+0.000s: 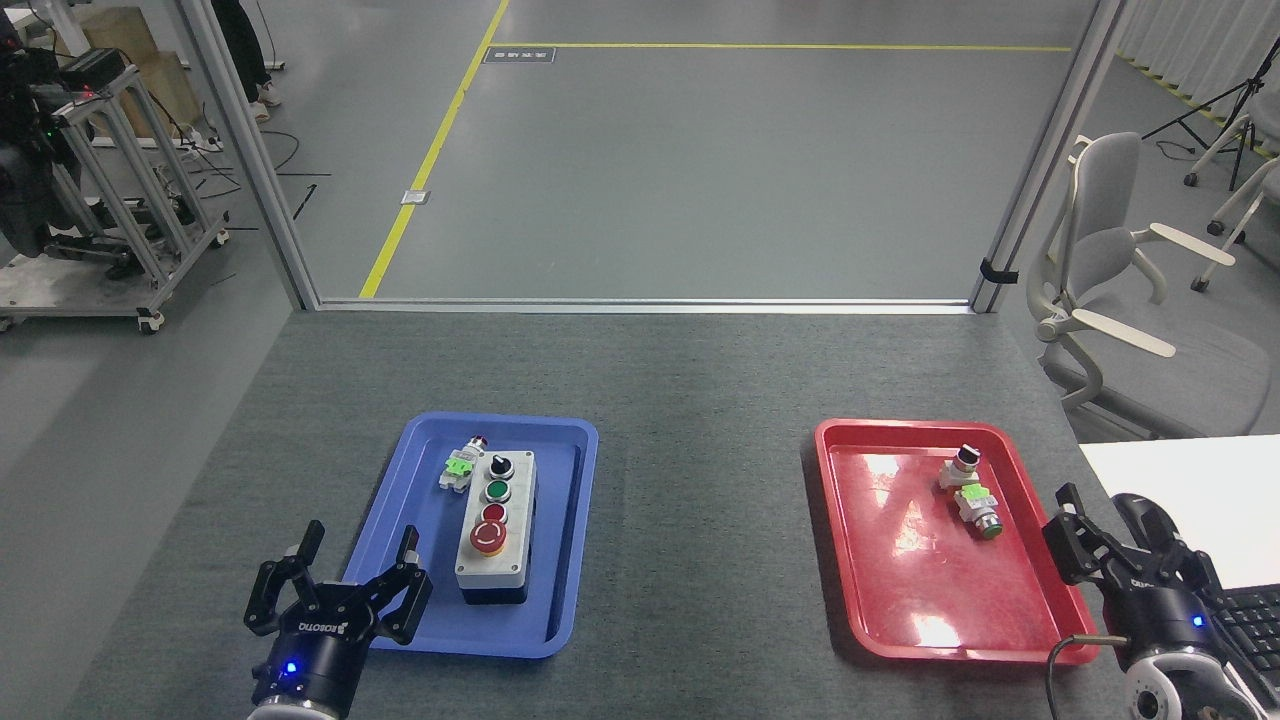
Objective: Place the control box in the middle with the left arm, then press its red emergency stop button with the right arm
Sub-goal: 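Move the left gripper forward to the grey control box's near end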
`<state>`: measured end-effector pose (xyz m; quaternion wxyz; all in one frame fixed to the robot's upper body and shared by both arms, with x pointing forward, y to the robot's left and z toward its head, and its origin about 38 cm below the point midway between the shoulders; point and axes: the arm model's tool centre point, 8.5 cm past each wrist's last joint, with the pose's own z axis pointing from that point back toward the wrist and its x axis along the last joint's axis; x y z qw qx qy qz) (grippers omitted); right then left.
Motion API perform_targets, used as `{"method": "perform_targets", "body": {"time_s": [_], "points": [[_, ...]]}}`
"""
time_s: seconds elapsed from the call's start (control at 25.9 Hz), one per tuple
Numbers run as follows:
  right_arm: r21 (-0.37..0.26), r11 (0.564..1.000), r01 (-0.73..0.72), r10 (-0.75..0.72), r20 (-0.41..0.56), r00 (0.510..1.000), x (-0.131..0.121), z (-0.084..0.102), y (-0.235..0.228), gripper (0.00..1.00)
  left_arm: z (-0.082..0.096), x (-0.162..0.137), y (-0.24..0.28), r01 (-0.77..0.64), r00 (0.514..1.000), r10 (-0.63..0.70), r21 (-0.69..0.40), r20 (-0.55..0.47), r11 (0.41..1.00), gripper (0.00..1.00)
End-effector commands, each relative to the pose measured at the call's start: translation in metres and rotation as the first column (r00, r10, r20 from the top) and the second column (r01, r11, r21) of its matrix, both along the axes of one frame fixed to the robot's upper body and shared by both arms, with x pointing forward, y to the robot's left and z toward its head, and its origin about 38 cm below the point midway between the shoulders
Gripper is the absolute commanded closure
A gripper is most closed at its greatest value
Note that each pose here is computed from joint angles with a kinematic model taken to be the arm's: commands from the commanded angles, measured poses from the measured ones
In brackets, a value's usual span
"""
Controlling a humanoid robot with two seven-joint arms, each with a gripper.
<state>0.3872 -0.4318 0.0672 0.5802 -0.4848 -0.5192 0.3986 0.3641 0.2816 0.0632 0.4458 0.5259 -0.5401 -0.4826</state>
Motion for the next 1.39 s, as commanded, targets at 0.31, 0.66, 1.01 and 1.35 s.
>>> {"method": "perform_targets", "body": {"time_s": [0.31,0.66,1.01,1.35], "points": [[0.005,1.000,-0.022,0.022,-0.077,0.997,0.001,-0.004,0.000,0.00,-0.027,-0.002,-0.032,-0.075,0.995,0.072,-0.040,-0.070,0.996,0.12],[0.012,1.000,-0.023,0.024,-0.074,0.997,0.001,-0.005,0.003,0.00,-0.046,-0.007,-0.070,-0.016,0.994,0.011,-0.040,-0.112,0.999,0.10],[0.012,1.000,-0.022,0.023,-0.074,0.997,0.001,-0.006,0.003,0.00,-0.053,0.019,-0.097,0.005,0.990,-0.013,-0.051,-0.139,0.999,0.06],[0.011,1.000,-0.022,0.022,-0.071,0.997,0.002,-0.005,0.002,0.00,-0.071,0.028,-0.088,-0.043,0.988,0.040,-0.015,-0.148,0.999,0.03]]}}
